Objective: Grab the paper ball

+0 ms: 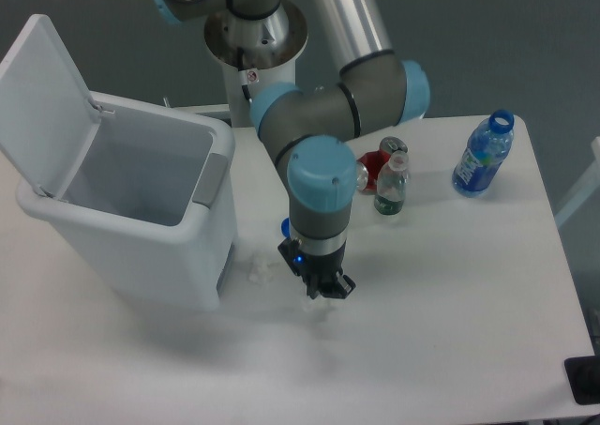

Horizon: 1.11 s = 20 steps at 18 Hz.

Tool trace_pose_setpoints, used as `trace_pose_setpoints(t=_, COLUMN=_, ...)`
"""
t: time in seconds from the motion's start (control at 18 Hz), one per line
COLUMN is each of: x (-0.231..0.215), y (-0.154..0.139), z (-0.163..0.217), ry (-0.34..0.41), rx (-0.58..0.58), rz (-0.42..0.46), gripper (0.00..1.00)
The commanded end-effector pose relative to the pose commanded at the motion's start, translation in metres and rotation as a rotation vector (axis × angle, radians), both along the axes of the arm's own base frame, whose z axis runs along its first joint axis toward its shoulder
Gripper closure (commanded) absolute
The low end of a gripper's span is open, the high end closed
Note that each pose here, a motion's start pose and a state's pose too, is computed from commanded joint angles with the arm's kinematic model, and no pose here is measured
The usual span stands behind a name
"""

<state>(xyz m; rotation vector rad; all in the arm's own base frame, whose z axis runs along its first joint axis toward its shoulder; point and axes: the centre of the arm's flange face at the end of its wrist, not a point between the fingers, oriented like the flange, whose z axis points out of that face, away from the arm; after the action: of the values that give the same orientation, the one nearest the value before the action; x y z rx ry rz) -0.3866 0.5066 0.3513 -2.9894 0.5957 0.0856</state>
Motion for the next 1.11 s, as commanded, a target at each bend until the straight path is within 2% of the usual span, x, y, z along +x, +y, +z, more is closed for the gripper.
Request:
trace_pose_setpoints(t=0.17, x=-0.004, y=-0.03, z=0.033, ry=-0.006, rx=0.006, rz=-0.02, gripper=1.0)
trace_pose_setpoints(t=0.44, x=-0.011, y=-0.055, z=0.065, ry=-0.018, rx=0.096, rz=0.023, gripper=1.0)
trace_pose_setpoints(t=1.11, x=-0.019, y=-0.067, z=0.077, ry=-0.037, rx=0.161, rz=0.06, gripper=1.0)
